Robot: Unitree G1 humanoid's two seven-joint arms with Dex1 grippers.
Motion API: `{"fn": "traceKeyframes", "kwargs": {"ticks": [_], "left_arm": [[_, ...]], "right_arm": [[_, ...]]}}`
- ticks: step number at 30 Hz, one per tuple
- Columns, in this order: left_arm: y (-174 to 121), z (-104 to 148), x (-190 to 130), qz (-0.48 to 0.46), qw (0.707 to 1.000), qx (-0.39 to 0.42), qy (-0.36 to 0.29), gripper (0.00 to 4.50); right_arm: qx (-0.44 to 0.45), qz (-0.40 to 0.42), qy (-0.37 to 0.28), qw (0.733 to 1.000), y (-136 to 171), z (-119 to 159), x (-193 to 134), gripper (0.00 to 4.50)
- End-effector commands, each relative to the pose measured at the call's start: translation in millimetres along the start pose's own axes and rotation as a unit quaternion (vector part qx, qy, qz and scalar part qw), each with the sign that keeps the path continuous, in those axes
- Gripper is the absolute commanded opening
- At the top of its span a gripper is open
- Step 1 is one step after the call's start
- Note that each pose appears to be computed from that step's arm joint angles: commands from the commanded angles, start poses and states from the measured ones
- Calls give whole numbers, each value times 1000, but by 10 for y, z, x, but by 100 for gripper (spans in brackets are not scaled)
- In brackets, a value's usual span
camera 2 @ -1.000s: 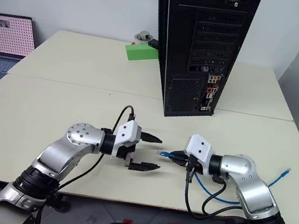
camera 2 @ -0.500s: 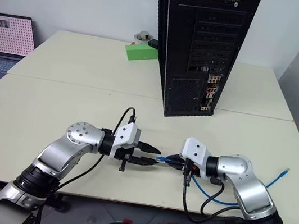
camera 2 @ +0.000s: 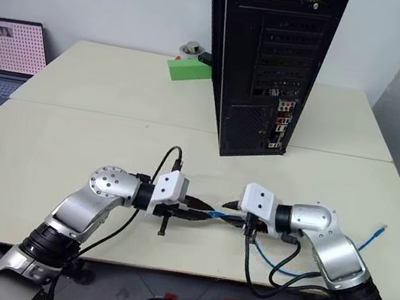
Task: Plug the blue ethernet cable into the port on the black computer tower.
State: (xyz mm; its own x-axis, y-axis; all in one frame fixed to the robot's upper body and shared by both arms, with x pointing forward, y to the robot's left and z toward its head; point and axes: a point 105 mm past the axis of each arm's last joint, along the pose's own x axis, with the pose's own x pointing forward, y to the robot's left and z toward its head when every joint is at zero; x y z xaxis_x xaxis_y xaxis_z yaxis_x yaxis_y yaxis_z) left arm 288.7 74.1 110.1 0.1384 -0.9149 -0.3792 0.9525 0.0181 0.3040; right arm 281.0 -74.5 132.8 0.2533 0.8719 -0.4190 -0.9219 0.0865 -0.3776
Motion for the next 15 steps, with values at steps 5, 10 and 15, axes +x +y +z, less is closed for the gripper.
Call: {"fn": "traceKeyframes", "kwargs": {"ticks": [5, 10, 15], "left_arm": [[64, 122, 23, 87, 981, 172, -32, 27], [48, 197, -4, 139, 928, 343, -52, 27], [-31, 241, -38, 158, 880, 441, -79, 27]], "right_arm": [[74, 0, -26, 997, 25, 134, -357, 314], [194, -39, -79, 977, 23, 159, -338, 391], [270, -45, -113, 955, 35, 187, -253, 391]]}}
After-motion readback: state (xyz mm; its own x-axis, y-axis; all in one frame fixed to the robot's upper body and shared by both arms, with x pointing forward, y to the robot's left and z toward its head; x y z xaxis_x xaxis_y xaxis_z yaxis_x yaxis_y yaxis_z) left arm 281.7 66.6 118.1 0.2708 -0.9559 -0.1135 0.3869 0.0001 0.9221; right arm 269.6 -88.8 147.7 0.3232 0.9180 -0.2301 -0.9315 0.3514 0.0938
